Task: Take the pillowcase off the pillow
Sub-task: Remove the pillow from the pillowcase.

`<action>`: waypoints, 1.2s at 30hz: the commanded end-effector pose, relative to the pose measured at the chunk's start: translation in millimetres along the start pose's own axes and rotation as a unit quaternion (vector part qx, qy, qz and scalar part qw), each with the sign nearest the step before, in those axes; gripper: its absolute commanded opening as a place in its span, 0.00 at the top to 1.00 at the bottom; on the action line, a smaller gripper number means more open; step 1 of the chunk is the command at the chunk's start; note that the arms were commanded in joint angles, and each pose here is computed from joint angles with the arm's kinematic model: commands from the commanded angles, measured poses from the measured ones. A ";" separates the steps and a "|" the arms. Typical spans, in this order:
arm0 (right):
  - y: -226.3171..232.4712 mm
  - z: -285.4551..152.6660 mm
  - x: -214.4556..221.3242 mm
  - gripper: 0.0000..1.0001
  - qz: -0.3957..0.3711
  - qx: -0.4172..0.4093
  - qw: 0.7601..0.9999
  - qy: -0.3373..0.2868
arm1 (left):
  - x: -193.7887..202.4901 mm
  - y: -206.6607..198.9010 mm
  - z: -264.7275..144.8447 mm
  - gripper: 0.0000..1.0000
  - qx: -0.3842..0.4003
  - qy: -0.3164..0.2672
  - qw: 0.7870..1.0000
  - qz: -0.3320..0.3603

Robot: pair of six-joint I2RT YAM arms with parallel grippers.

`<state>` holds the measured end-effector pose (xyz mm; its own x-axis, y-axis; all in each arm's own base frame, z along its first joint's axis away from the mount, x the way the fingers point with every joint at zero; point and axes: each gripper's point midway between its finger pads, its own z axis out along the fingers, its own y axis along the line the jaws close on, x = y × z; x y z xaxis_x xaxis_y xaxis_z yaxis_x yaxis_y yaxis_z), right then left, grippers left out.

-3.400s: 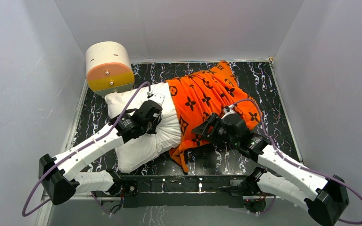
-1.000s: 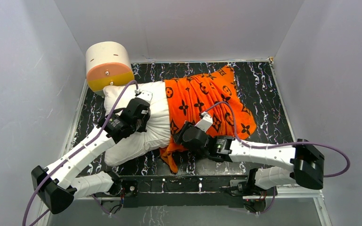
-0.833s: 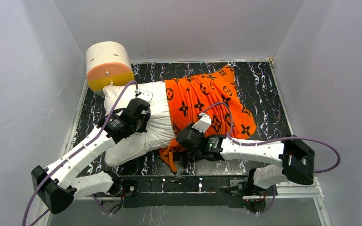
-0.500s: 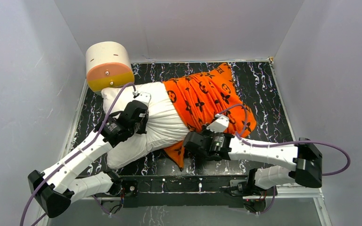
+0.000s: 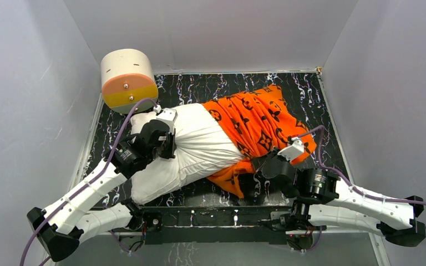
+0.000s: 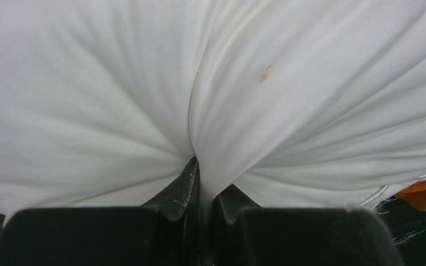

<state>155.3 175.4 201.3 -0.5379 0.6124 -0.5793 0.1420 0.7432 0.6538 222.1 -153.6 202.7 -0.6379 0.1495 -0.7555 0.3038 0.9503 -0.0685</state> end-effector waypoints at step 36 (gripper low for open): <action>33.8 45.1 22.9 0.70 -0.136 -0.007 0.991 -0.016 | 53.1 -108.3 -50.4 0.02 0.355 0.067 0.858 -0.365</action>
<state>168.8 219.3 167.0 -0.6108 0.2339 -0.7564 -0.0624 0.9382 0.3405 120.9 -220.1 181.2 -0.8805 -0.1761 -0.4401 0.2646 0.5878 -0.7645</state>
